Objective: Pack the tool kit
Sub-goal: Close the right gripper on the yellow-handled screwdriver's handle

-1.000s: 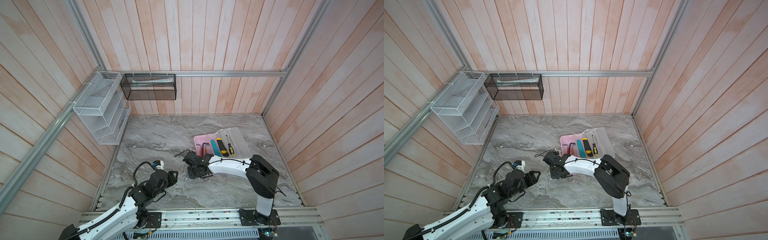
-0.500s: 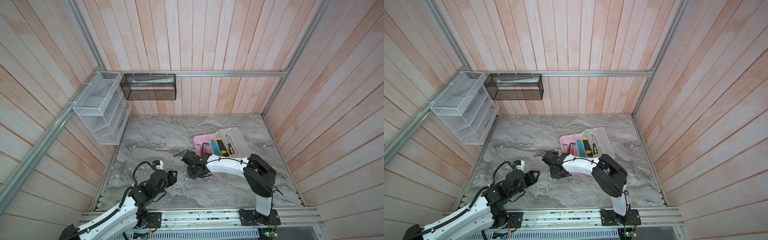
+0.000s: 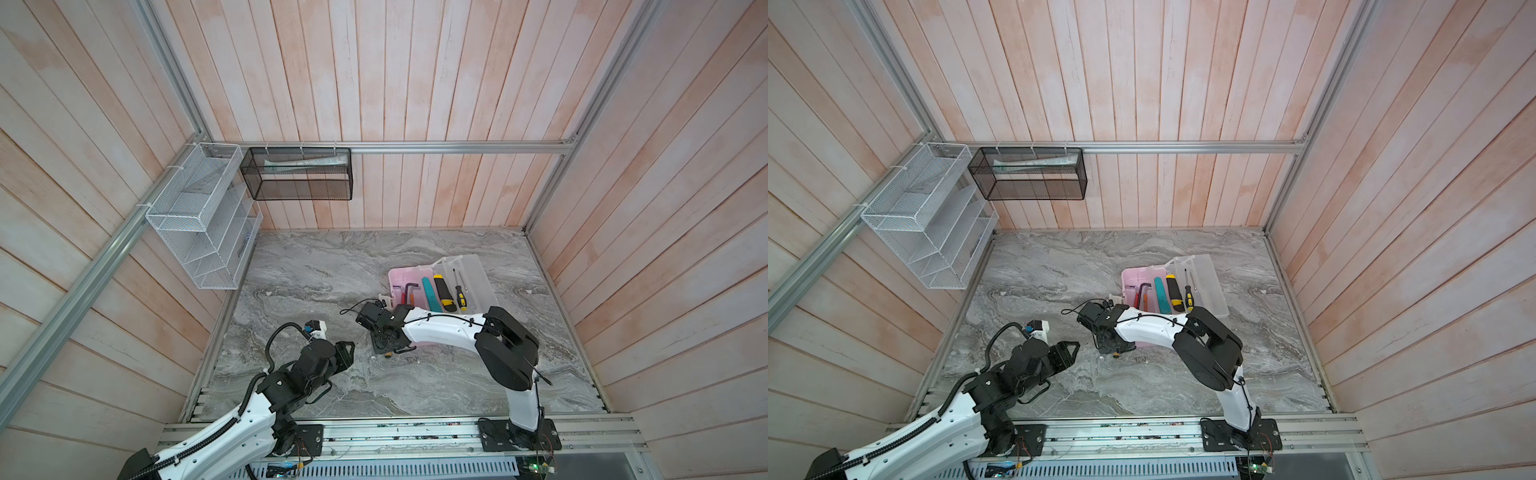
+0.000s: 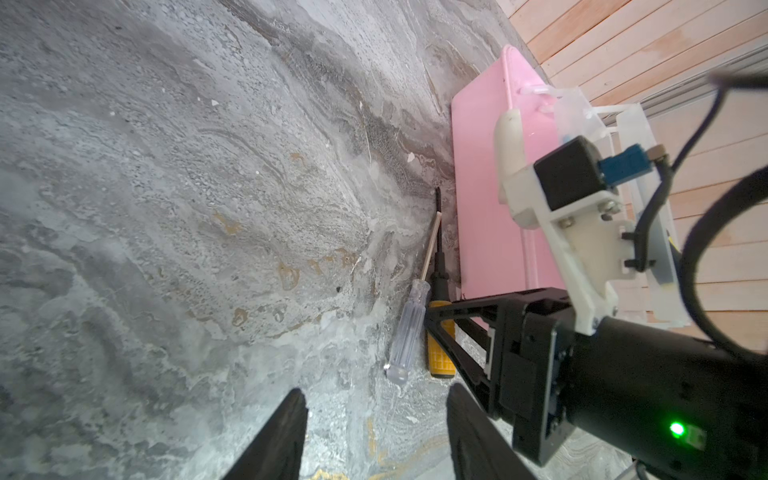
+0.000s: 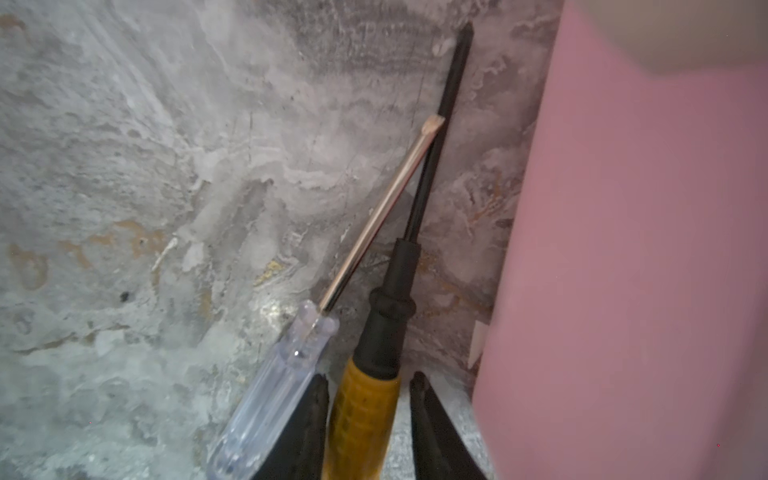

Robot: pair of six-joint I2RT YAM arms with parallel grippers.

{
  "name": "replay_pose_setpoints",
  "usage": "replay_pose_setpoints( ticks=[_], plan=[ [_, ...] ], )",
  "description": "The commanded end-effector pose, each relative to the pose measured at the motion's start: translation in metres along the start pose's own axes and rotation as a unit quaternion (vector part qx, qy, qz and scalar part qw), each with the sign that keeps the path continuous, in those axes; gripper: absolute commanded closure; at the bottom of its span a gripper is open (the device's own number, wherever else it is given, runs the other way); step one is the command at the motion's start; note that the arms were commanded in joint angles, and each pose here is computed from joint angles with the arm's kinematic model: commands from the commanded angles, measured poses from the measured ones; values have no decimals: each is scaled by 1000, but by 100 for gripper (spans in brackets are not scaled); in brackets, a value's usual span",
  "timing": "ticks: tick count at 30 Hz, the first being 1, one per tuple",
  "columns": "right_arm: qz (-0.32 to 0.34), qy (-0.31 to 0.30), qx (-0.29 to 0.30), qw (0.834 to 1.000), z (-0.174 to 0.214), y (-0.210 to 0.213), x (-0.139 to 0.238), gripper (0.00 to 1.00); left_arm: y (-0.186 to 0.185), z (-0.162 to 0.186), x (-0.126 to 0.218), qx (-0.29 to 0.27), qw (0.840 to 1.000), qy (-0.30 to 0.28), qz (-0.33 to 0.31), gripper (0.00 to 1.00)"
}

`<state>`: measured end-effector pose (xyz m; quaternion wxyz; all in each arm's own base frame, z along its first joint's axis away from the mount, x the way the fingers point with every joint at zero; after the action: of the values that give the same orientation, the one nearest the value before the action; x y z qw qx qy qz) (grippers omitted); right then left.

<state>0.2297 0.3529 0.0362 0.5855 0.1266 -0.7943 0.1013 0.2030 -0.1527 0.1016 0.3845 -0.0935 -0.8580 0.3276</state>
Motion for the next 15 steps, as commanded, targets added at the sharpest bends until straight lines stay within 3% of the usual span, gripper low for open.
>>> replay_pose_setpoints(
  ticks=[1,15],
  plan=[
    [25,15,19,999,11,3,-11,66,4,-4,-1,-7,1000,-15,-5,43],
    [44,18,22,999,15,5,-15,67,6,-5,-3,-23,999,-23,-9,43]
  ],
)
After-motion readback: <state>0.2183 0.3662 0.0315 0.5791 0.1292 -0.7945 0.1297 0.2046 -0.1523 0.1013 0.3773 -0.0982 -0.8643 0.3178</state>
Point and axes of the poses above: each gripper's point midway between its finger pads, its own x axis back along the fingers, its own y axis along the line the jaws close on, z = x × y, the point moved 1 cm from there along x, back along the fingers, and after that the axes turned 2 degrees about x, right-handed, at the moved point
